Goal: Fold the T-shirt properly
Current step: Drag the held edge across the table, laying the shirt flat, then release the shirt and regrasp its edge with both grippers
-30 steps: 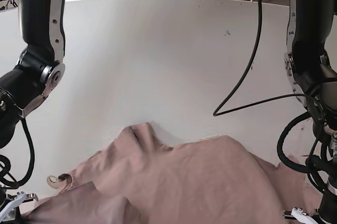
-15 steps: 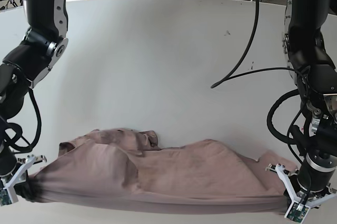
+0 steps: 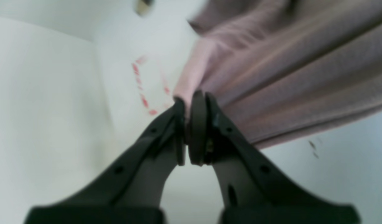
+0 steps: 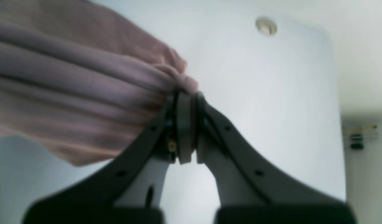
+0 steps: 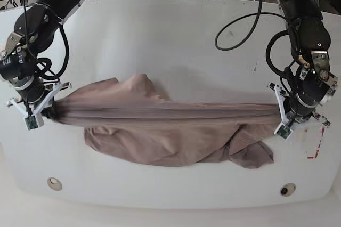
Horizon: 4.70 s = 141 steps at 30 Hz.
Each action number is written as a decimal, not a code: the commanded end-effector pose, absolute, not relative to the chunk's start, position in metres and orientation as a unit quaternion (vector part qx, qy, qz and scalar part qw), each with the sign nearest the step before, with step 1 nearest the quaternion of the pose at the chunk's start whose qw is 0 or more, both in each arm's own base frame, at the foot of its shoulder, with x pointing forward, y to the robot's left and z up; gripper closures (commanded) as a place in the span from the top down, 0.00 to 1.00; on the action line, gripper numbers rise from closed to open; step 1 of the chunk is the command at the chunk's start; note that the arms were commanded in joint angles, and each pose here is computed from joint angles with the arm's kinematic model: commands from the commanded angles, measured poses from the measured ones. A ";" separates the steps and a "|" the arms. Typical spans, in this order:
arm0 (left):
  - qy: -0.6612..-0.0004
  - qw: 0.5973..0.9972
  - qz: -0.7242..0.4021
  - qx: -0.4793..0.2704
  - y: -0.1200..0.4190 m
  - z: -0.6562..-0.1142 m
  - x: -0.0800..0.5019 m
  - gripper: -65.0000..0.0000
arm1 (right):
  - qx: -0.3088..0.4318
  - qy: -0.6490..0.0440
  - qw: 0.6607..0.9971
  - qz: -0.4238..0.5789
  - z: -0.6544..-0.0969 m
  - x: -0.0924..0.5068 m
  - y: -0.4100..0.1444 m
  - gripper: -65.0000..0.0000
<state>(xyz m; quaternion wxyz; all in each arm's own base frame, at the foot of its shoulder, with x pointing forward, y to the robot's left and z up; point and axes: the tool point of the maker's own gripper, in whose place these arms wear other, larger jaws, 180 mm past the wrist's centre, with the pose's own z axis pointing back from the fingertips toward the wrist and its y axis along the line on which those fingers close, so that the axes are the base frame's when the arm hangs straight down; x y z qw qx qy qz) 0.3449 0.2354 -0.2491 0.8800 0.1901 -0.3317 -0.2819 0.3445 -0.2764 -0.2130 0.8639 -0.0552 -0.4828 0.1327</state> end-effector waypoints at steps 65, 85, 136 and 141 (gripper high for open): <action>-0.152 0.969 -0.113 0.158 0.325 -0.357 0.151 0.60 | 0.022 -0.262 0.964 -0.041 -0.377 0.155 -0.267 0.00; -0.232 0.968 -0.079 -0.052 0.266 -0.370 0.145 0.61 | 0.027 -0.264 0.963 -0.043 -0.377 0.156 -0.264 0.00; -0.214 0.974 -0.063 -0.035 0.298 -0.388 0.164 0.01 | 0.161 -0.330 0.920 -0.136 -0.380 0.168 -0.296 0.67; -0.216 0.974 -0.064 -0.031 0.300 -0.386 0.165 0.01 | 0.171 -0.323 0.921 -0.135 -0.384 0.168 -0.290 0.67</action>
